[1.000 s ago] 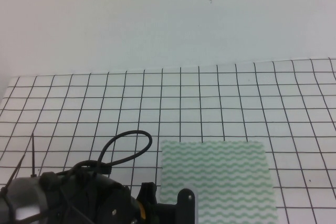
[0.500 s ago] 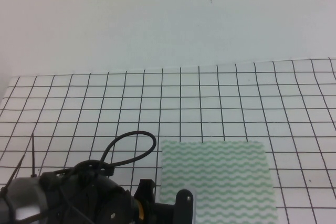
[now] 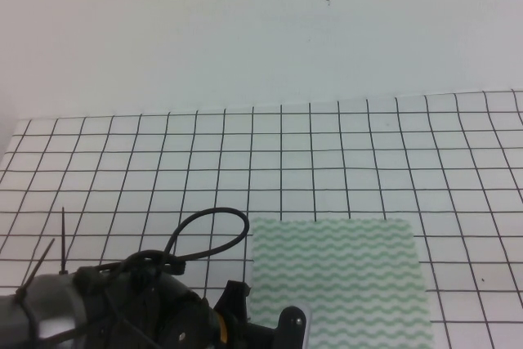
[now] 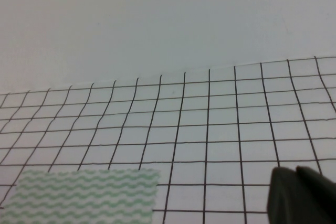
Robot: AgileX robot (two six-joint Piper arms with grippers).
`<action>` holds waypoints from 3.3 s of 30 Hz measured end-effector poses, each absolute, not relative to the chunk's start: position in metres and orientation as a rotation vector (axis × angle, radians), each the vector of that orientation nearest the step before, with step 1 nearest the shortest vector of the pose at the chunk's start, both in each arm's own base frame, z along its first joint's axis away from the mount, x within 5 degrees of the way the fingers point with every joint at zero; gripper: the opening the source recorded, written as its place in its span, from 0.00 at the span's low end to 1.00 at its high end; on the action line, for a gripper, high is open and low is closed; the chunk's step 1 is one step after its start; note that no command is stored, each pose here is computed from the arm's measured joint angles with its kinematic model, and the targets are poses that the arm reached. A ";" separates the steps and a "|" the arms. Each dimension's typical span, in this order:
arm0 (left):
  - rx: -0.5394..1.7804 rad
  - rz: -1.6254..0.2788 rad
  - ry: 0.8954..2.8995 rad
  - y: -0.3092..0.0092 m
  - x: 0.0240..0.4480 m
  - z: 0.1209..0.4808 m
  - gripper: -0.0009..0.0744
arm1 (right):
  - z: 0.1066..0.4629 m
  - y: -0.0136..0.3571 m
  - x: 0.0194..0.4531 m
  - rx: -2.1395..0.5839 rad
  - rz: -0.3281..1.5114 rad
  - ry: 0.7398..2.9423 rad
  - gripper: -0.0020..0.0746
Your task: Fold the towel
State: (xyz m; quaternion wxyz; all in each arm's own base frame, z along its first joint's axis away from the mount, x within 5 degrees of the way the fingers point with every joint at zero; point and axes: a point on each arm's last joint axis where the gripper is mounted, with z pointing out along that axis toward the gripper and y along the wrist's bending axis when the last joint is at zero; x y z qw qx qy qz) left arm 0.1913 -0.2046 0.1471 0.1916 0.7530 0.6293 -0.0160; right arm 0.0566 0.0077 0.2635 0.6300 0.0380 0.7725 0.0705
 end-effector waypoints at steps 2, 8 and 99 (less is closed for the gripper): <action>2.122 -0.039 1.763 -0.205 0.192 0.145 0.33 | 0.264 0.008 0.057 0.089 0.166 1.769 0.02; 2.110 -0.038 1.769 -0.205 0.192 0.146 0.19 | 0.264 0.008 0.057 0.090 0.168 1.768 0.02; 2.303 -0.177 1.702 -0.225 0.223 0.153 0.43 | 0.261 0.009 0.056 0.084 0.173 1.792 0.02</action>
